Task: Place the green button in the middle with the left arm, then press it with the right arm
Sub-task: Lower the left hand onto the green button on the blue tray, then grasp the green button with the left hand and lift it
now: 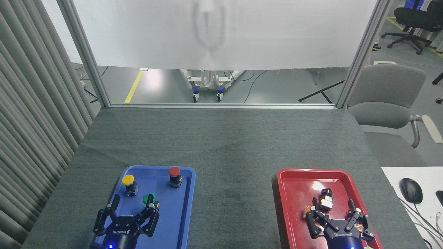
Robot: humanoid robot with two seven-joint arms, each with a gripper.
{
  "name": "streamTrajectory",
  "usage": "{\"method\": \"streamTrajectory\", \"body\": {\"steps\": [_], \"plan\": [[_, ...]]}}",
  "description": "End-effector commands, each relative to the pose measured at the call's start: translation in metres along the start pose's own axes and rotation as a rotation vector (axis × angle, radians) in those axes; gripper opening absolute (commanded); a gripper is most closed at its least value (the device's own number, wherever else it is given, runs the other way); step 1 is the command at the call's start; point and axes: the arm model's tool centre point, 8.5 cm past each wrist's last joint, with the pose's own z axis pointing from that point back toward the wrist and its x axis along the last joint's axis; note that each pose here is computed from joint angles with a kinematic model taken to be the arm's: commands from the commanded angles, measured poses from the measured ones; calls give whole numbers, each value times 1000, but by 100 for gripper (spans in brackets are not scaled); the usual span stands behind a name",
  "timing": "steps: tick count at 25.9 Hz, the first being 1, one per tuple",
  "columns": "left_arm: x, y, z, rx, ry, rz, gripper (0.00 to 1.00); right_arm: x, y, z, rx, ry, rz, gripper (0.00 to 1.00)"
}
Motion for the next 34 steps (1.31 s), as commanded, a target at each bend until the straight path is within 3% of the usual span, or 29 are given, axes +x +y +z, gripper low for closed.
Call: {"method": "streamTrajectory", "body": {"steps": [1, 11, 20, 34], "plan": [[0, -1, 1, -3, 1, 0, 99, 0, 0, 0, 1, 0, 0, 100], [-1, -6, 1, -46, 2, 0, 99, 0, 1, 0, 3, 0, 0, 100], [-7, -53, -2, -194, 13, 4, 99, -1, 0, 0, 1, 4, 2, 100], [-8, -83, -20, -283, -13, 20, 99, 1, 0, -1, 4, 5, -9, 100]]}}
